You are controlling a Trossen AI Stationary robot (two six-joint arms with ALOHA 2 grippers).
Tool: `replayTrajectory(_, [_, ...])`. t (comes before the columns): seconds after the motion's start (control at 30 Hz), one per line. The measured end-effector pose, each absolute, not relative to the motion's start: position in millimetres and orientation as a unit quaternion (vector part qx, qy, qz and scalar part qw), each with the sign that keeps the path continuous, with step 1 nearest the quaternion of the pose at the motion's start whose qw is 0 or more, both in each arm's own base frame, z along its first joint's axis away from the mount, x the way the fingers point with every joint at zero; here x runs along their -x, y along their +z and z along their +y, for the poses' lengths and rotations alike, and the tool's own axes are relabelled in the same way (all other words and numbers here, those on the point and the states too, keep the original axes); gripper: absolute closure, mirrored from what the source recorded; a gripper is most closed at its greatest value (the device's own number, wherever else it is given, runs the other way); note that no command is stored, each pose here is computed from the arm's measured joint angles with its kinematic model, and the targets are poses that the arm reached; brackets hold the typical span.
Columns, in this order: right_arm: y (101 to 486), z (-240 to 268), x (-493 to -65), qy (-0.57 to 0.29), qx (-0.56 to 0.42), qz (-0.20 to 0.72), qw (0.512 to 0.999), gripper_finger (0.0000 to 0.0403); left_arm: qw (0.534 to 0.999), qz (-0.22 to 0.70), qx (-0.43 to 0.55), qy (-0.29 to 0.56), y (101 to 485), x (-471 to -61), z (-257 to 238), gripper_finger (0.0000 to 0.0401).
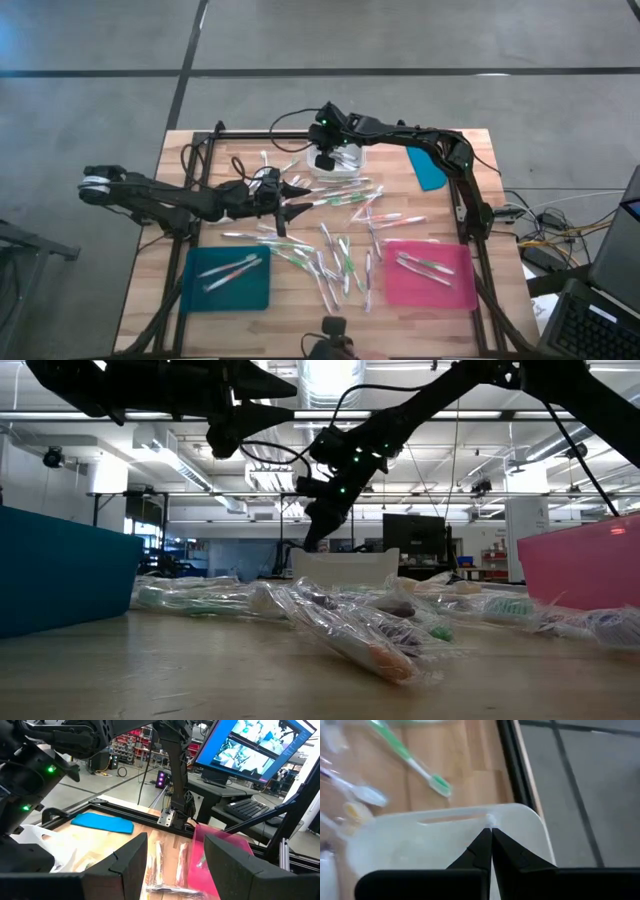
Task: Pick & Place Toothbrushes
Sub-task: Put the violet toothbrush into the white bin, then put the green toothbrush into the pink bin
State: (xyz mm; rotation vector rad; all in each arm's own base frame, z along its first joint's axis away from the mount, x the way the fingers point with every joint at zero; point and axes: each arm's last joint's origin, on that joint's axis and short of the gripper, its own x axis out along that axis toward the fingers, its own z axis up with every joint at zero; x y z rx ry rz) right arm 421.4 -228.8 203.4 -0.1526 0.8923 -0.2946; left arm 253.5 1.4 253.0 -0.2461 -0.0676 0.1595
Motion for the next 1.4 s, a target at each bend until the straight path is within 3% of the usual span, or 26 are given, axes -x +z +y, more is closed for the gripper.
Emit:
replayTrajectory(0.47, [199.5,-229.8,-418.2,-0.109,0.057,0.431,0.894,0.0395,0.989,-0.033,0.123,0.079,253.0,-253.5,1.3,0.0201])
replayTrajectory(0.7, [170.9,-242.2,-417.3,-0.114,0.042,0.462,0.879,0.0395,0.989,-0.033,0.122,0.08,252.9,-253.5,1.4,0.0201])
replayTrajectory(0.83, [167.9,-251.6,-413.1,-0.17,0.035,0.478,0.861,0.0395,0.989,-0.031,0.12,0.08,252.6,-253.5,1.5,0.0201])
replayTrajectory(1.03, [168.4,-255.9,-410.9,-0.169,0.038,0.477,0.861,0.0395,0.989,-0.032,0.119,0.081,252.7,-253.5,1.8,0.0201])
replayTrajectory(1.2, [178.9,-247.7,-404.8,-0.111,0.006,0.488,0.866,0.0395,0.99,-0.032,0.108,0.081,252.8,-253.5,2.0,0.0201])
replayTrajectory(1.4, [217.2,-239.2,-392.0,-0.095,-0.018,0.527,0.845,0.0394,0.99,-0.033,0.109,0.084,253.1,-253.5,2.9,0.0201])
